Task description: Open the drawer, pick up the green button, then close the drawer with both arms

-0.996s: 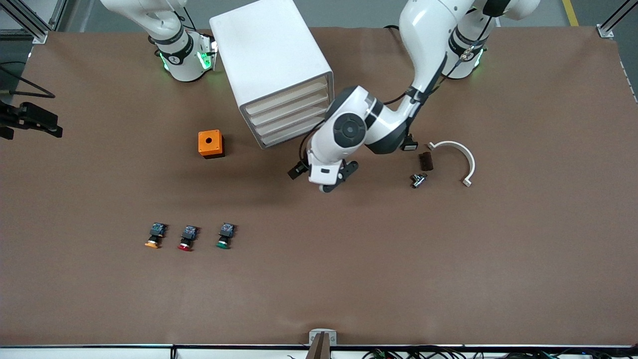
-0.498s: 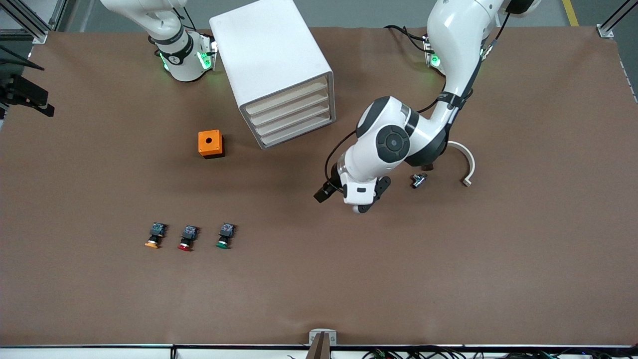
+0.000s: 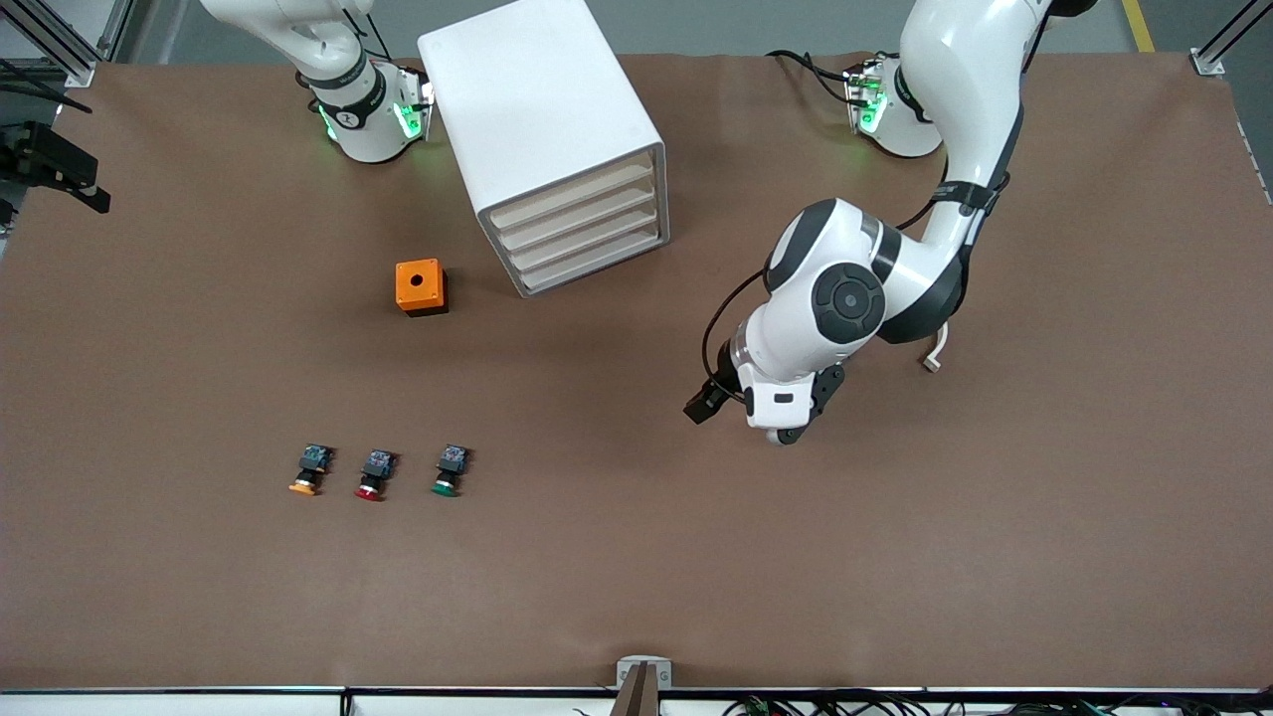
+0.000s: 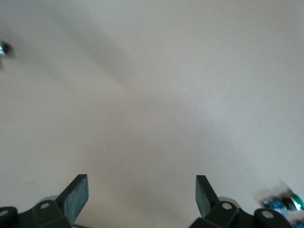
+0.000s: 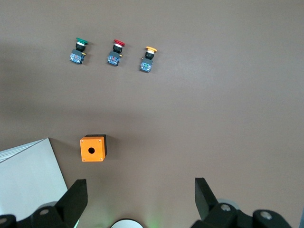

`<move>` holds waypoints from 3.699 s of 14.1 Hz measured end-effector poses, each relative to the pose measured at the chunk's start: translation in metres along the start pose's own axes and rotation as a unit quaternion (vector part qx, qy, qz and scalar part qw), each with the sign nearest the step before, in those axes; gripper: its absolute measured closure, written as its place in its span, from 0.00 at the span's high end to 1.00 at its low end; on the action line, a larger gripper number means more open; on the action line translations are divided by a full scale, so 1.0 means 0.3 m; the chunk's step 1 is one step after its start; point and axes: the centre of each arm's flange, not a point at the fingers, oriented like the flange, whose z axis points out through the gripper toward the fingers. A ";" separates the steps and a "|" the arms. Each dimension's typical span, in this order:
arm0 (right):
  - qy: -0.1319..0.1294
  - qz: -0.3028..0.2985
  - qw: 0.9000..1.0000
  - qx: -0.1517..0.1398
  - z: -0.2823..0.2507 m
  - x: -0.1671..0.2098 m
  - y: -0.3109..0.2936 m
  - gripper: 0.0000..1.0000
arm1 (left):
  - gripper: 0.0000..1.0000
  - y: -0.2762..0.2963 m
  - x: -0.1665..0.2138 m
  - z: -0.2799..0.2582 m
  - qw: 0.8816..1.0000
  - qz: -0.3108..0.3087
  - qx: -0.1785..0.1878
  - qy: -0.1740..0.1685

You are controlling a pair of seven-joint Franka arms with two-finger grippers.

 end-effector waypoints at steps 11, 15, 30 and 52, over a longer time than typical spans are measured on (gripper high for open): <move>-0.002 0.048 0.999 0.023 0.004 -0.060 -0.026 1.00 | 1.00 -0.373 0.320 -0.653 0.985 0.142 0.091 0.035; -0.009 0.061 0.998 0.033 0.020 -0.066 0.001 1.00 | 1.00 -0.560 0.469 -0.814 0.974 0.204 0.104 0.012; 0.012 0.086 0.996 0.033 -0.005 -0.064 0.032 1.00 | 1.00 -0.938 0.502 -0.908 0.952 0.293 0.076 0.042; 0.012 0.066 0.997 0.022 0.003 -0.060 0.031 1.00 | 1.00 -0.913 0.494 -1.071 0.940 0.325 0.058 0.080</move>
